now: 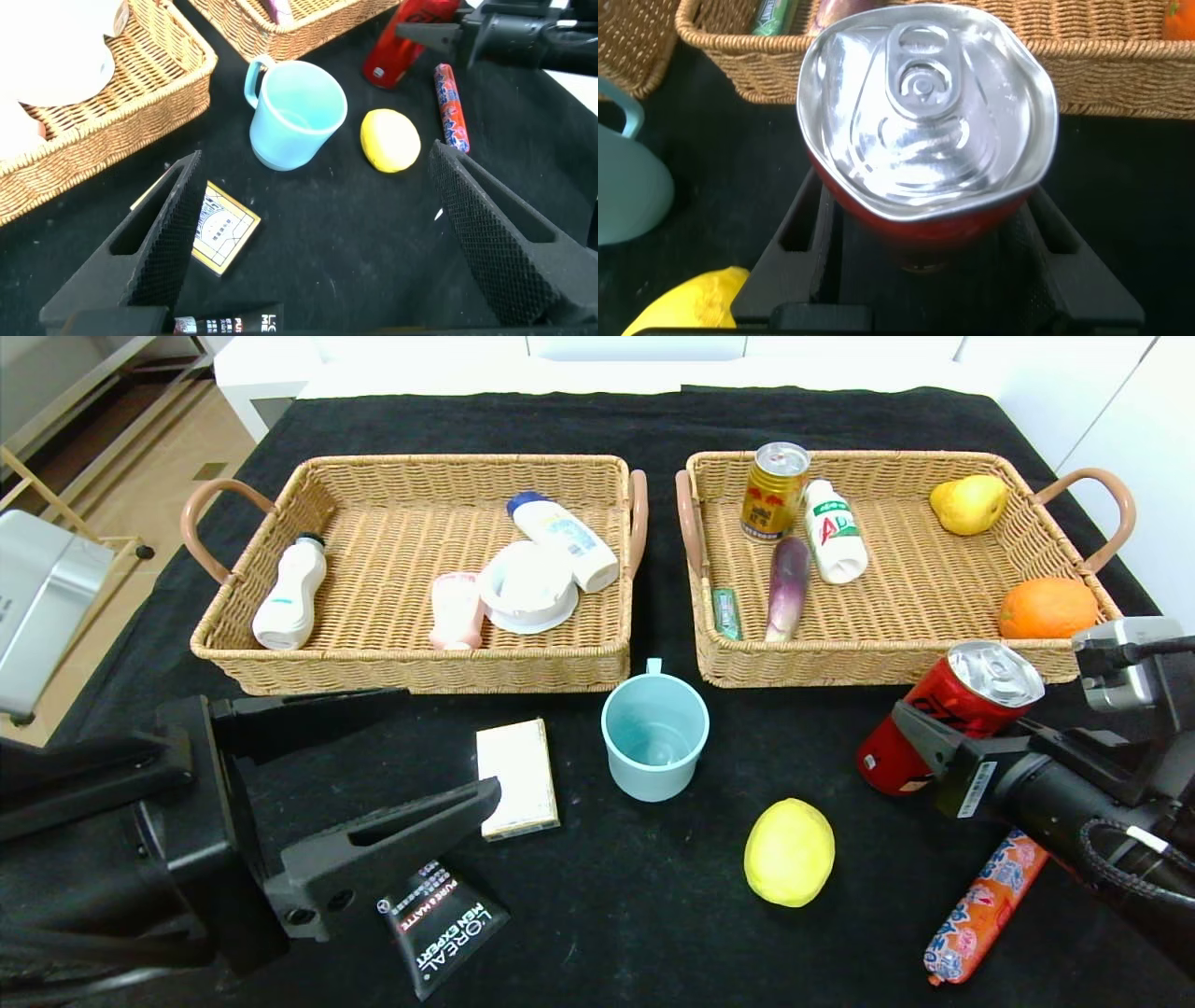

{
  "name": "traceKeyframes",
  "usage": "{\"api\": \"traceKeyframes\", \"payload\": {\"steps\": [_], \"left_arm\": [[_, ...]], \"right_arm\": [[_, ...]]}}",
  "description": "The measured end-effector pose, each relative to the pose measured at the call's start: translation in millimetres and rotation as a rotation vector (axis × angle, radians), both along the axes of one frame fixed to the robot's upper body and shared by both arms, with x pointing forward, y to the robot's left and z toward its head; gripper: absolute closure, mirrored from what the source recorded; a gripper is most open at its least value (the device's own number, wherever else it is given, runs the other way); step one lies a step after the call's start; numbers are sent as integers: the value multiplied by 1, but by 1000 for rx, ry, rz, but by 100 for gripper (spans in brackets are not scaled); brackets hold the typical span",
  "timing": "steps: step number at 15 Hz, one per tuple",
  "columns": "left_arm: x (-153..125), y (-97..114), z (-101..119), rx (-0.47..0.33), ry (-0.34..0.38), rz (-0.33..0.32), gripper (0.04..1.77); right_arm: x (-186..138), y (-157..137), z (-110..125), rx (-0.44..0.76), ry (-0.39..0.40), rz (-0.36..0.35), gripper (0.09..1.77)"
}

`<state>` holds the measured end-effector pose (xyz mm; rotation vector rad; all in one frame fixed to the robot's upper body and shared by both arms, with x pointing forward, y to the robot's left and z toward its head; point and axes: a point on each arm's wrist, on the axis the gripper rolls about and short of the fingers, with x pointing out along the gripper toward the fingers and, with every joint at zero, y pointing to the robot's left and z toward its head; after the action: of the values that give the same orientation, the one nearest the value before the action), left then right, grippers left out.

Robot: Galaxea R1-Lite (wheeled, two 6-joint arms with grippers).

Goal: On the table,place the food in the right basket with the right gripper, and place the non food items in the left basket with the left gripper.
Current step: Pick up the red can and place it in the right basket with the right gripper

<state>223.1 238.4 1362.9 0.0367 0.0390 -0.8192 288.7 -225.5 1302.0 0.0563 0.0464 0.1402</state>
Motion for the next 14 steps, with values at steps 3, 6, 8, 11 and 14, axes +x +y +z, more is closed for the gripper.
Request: {"api": "traceKeyframes", "payload": {"steps": [3, 6, 8, 11, 14], "left_arm": [[0, 0, 0, 0, 0, 1, 9], [0, 0, 0, 0, 1, 1, 9], [0, 0, 0, 0, -1, 1, 9], [-1, 1, 1, -4, -6, 3, 9], [-2, 2, 2, -3, -16, 4, 9]], "right_arm": [[-9, -4, 19, -18, 8, 7, 85], [-12, -9, 52, -12, -16, 0, 85], [-11, -11, 79, 7, -52, 3, 85], [1, -16, 115, 30, -106, -13, 85], [29, -18, 133, 29, -138, -43, 85]]}}
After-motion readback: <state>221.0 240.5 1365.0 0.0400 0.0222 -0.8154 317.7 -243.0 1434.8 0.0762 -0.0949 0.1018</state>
